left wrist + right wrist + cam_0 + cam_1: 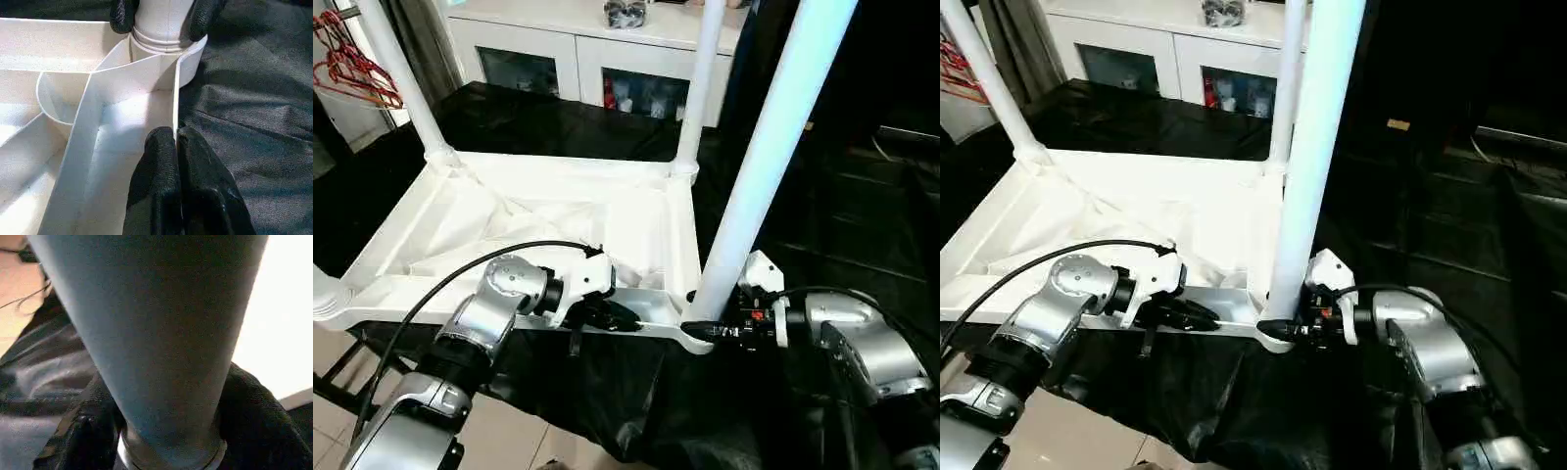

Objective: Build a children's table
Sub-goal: Rotate leg to tighten

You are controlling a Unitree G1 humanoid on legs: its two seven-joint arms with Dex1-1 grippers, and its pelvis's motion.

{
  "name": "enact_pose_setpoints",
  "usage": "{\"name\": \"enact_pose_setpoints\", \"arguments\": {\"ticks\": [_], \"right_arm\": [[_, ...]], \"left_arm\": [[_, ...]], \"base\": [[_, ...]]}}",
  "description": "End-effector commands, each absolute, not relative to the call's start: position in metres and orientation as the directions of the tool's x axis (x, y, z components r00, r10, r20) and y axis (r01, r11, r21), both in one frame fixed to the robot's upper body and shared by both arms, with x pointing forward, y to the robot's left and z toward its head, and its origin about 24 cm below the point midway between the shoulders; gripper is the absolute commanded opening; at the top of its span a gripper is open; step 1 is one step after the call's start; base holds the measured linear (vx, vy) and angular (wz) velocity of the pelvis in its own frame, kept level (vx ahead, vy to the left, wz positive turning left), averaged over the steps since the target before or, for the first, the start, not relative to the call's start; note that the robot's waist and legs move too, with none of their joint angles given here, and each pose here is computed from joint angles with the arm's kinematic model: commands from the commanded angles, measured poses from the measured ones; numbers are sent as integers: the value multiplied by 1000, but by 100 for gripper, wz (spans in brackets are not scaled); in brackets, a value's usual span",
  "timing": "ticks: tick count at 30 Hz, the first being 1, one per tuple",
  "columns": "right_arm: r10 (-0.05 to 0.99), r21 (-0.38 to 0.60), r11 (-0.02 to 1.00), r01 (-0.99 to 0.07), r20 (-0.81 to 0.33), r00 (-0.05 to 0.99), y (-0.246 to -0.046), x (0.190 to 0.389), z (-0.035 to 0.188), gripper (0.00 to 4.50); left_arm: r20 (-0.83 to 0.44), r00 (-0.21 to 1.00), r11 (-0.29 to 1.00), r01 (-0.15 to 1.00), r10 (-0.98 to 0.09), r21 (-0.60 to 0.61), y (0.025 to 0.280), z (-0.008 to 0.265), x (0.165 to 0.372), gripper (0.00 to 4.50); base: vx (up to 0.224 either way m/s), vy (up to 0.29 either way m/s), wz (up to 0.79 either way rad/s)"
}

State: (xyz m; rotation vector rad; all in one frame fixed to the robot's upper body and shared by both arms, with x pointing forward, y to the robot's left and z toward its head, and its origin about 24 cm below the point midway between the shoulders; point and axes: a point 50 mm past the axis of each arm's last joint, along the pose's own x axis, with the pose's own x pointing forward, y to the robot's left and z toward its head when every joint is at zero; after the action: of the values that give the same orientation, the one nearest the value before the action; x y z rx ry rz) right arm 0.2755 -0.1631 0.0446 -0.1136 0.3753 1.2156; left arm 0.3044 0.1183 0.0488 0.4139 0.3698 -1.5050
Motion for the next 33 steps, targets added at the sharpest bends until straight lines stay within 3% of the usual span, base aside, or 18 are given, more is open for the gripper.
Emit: {"name": "enact_pose_setpoints", "arguments": {"ticks": [1,4,7,9,11,14,16,20,21,22,23,26,30,33], "right_arm": [[912,151,331,-931,-304,275,-141,272,36,237],[772,88,609,-788,-294,564,-131,294,25,229],[729,85,664,-743,-293,618,-129,298,22,212],[633,99,767,-635,-280,721,-123,308,19,205],[469,110,882,-458,-283,836,-116,318,15,205],[383,108,924,-368,-294,876,-106,322,12,205],[405,103,914,-392,-265,875,-91,324,13,205],[439,85,898,-432,-234,867,-85,324,17,205],[458,120,889,-443,-212,863,-86,324,19,205],[463,129,886,-445,-205,862,-86,325,19,256],[462,132,886,-444,-202,863,-87,325,19,269],[528,122,849,-514,-178,830,-93,324,25,275],[607,81,792,-605,-204,768,-108,322,27,320],[687,76,720,-690,-222,692,-117,316,28,320]], "left_arm": [[-437,154,124,988,-886,96,107,55,314,0],[-396,292,264,956,-871,124,91,53,322,0],[-390,316,289,949,-865,127,87,52,323,0],[-376,379,355,925,-846,134,77,53,328,0],[-369,455,436,889,-810,138,62,53,333,0],[-355,481,464,875,-802,137,51,53,333,0],[-345,481,460,876,-806,147,42,53,331,0],[-348,455,428,890,-819,157,40,52,327,0],[-349,433,402,901,-831,160,41,51,325,0],[-350,426,395,905,-834,160,41,51,324,0],[-351,426,395,905,-834,160,41,51,324,0],[-346,410,379,912,-844,159,47,52,324,0],[-350,373,339,928,-860,156,56,53,323,0],[-362,346,312,938,-866,150,64,53,322,0]], "base": [[0,0,0],[0,0,0],[0,0,0],[0,0,0],[0,0,0],[0,0,0],[0,0,0],[0,0,0],[0,0,0],[0,0,0],[0,0,0],[0,0,0],[0,0,0],[0,0,0]]}}
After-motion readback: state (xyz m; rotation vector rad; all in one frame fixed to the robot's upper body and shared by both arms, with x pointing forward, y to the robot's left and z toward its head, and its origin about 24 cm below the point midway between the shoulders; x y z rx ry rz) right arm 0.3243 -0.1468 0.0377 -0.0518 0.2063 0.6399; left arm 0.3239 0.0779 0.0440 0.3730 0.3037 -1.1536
